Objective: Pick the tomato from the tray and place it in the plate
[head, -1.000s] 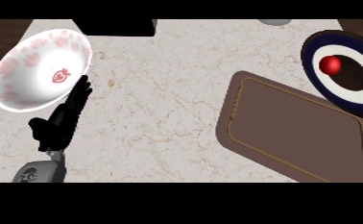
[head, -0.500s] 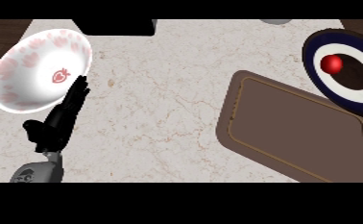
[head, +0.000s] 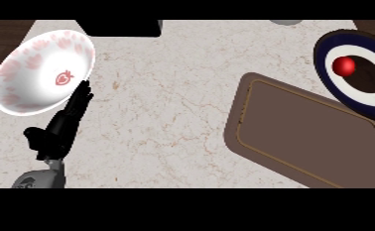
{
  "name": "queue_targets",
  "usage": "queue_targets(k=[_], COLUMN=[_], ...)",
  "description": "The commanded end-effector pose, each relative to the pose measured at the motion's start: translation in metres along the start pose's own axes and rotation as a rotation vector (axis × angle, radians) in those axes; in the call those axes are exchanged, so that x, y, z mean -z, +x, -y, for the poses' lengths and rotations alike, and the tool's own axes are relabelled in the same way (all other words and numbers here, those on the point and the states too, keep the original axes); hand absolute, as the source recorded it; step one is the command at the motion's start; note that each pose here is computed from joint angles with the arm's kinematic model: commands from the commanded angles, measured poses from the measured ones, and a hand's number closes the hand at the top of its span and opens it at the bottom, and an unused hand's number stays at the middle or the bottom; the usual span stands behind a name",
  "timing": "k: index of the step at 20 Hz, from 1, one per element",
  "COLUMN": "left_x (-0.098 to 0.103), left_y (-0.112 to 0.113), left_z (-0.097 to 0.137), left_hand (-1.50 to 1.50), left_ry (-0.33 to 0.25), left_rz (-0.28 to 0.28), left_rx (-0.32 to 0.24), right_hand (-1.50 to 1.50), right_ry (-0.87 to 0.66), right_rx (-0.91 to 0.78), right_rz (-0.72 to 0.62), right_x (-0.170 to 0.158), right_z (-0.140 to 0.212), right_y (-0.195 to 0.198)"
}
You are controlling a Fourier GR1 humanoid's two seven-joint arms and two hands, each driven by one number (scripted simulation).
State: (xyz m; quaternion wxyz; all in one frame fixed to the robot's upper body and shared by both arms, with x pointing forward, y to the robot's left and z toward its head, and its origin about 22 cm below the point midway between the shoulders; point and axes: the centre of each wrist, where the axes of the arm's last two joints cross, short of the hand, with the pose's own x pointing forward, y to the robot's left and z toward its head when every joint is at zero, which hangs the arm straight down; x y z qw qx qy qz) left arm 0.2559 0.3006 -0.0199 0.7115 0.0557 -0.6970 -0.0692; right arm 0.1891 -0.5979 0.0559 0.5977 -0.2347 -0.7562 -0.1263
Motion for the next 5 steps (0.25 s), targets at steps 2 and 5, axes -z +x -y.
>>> queue_targets(k=[2, 5], left_x=[-0.004, -0.004], left_y=[-0.006, -0.008], left_z=[0.008, 0.014], left_hand=[0.00, 0.00], left_ry=[0.000, -0.013], left_rz=[-0.009, -0.009], left_rx=[-0.010, -0.011], right_hand=[-1.50, -1.50], right_ry=[0.050, 0.026], right_rx=[0.039, 0.032], right_rz=[0.080, 0.100], right_x=[-0.011, -0.022], right_z=[0.010, 0.008], right_y=[-0.003, -0.015])
